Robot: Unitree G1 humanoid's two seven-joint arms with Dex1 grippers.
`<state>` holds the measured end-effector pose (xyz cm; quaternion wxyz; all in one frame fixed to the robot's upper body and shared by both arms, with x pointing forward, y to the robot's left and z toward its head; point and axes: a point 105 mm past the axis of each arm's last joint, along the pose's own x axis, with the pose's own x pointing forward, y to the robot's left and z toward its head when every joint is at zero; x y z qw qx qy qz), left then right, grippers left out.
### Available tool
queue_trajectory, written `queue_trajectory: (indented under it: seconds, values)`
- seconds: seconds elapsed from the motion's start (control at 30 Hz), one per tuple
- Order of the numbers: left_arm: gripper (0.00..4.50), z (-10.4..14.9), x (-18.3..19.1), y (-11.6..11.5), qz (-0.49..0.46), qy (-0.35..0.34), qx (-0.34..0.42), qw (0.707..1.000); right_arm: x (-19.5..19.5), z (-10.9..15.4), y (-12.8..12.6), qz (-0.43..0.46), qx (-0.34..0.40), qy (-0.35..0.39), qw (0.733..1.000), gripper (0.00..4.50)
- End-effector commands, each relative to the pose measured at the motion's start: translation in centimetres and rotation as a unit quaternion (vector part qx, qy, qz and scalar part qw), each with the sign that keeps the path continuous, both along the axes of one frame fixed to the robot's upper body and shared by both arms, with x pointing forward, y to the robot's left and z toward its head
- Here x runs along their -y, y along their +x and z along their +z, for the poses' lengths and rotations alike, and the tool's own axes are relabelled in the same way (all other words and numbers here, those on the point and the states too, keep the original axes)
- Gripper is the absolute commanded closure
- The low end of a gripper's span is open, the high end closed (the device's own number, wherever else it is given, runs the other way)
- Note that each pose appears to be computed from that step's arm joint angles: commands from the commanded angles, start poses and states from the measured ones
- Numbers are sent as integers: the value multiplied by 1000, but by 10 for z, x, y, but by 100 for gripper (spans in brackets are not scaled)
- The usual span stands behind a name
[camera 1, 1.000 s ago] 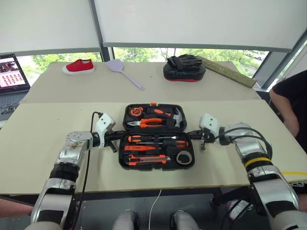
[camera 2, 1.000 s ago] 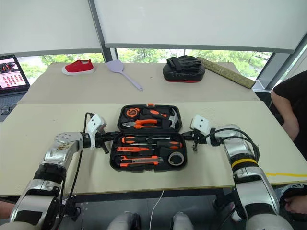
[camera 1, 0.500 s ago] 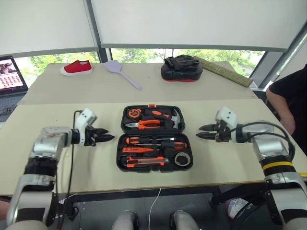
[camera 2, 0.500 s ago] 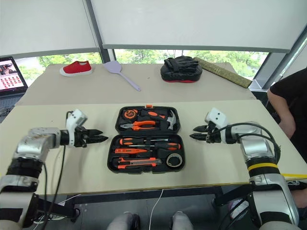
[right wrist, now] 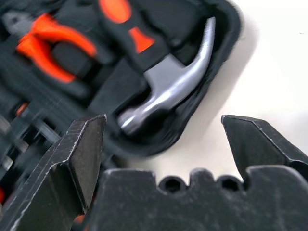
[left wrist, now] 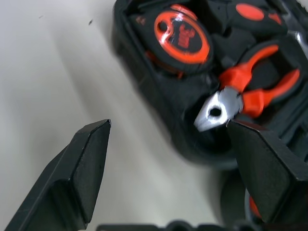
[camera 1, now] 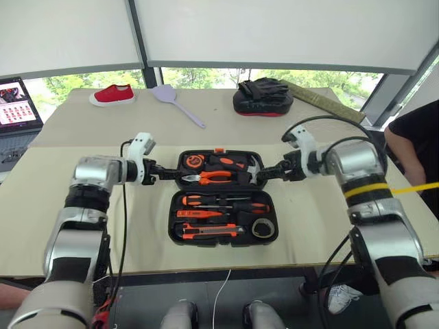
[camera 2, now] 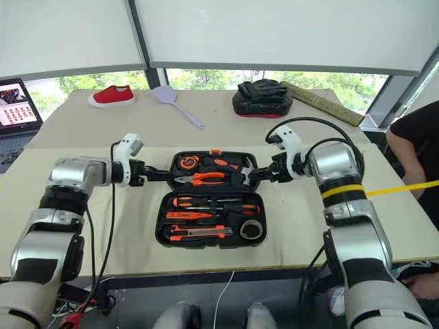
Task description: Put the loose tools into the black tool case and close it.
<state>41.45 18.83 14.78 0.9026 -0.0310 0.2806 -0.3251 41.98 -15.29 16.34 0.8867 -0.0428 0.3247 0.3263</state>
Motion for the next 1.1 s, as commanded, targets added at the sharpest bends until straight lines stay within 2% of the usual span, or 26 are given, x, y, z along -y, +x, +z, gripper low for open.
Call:
queue_trajectory:
  seconds: [0.03, 0.27, 0.33, 0.37, 0.43, 0.5, 0.53, 0.57, 0.63, 0.7, 0.73, 0.8, 0.87, 0.97, 1.1]
  values:
    - [37, 7, -3, 3, 2, 7, 11, 1000, 0, 9, 8, -10, 17, 1, 1000, 2]
    - [37, 2, 5, 4, -2, 0, 1, 1000, 2, -2, 7, -19, -5, 2, 1000, 2]
    - [37, -1, 7, 4, -5, 1, -8, 1000, 2, -6, 7, -23, -10, -3, 1000, 54]
    - [62, -3, 8, 3, -7, 2, -12, 1000, 2, -8, 7, -25, -12, -5, 1000, 68]
    - [114, -6, 8, 2, -10, 0, -21, 1000, 2, -15, 8, -36, -27, -8, 999, 134]
    - [201, -9, 8, 2, -4, -11, -28, 1000, 0, -20, 7, -48, -46, 2, 998, 213]
    - [224, -10, 9, 3, 1, -19, -33, 999, 0, -21, 7, -54, -54, 8, 997, 234]
    - [277, -12, 10, 3, 4, -27, -38, 999, 0, -22, 8, -60, -57, 13, 996, 285]
    - [340, -15, 11, 4, 9, -39, -43, 998, 0, -23, 10, -74, -57, 18, 995, 340]
    - [422, -14, 13, 5, 13, -51, -43, 998, -1, -23, 12, -83, -53, 28, 995, 418]
    - [446, -14, 13, 6, 15, -57, -40, 997, -1, -21, 13, -87, -50, 35, 994, 446]
    - [446, -12, 14, 8, 17, -66, -35, 997, -3, -18, 16, -90, -39, 48, 994, 446]
    - [446, -1, 12, 13, 26, -96, 11, 995, -10, 7, 28, -70, 48, 89, 992, 446]
    - [446, 16, 6, 17, 25, -122, 91, 988, -18, 37, 28, -15, 152, 140, 978, 446]
    - [446, 35, 2, 5, -17, -149, 204, 967, -15, 45, 8, 61, 288, 88, 951, 446]
